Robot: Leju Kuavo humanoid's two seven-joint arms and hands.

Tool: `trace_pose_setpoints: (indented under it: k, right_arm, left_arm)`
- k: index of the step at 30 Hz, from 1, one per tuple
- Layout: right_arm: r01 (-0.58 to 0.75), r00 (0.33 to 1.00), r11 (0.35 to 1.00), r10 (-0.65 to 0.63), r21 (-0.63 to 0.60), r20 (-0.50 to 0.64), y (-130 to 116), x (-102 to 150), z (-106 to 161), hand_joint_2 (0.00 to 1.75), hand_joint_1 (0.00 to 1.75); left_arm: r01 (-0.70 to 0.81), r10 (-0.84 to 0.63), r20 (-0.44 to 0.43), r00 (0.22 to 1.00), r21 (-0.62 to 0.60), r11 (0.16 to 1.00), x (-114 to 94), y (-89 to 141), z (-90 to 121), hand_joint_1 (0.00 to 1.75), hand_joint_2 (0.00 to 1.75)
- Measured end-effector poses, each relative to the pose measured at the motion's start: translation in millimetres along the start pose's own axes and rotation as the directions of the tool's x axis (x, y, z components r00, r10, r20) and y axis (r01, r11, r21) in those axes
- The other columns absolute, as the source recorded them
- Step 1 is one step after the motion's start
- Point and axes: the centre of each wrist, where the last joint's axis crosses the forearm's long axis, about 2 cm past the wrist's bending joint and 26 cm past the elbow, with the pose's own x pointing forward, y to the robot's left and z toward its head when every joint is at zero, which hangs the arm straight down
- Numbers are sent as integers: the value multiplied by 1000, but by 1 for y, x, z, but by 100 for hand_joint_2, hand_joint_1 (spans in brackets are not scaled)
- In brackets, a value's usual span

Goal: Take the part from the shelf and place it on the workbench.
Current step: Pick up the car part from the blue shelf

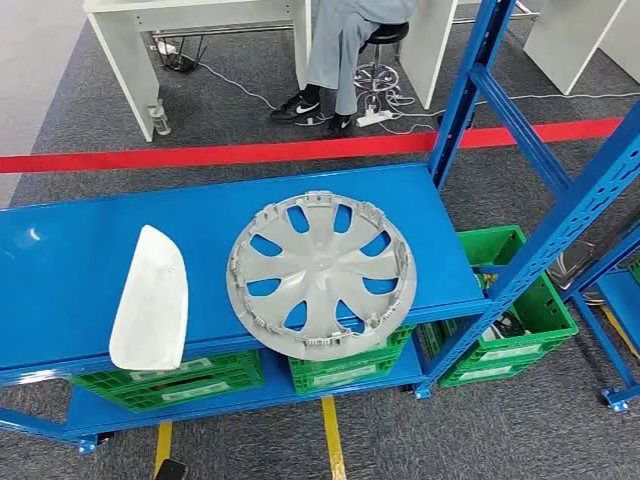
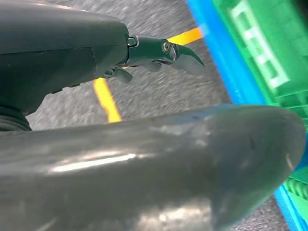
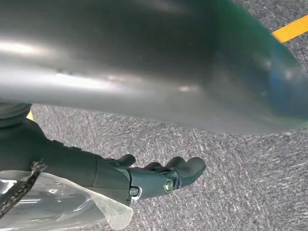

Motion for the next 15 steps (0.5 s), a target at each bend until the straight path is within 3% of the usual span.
trace_pose_setpoints:
  k: [6,15]
  right_arm:
    - [15,1000,1000,-15,-6,-4,0,-1,1,0,0]
    - [8,1000,1000,-8,1,3,0,-2,1,0,0]
  left_arm:
    - [71,-66,83,994,-67,995,5,6,-2,0,0]
    - [119,-52,366,929,-164,979,51,12,-10,0,0]
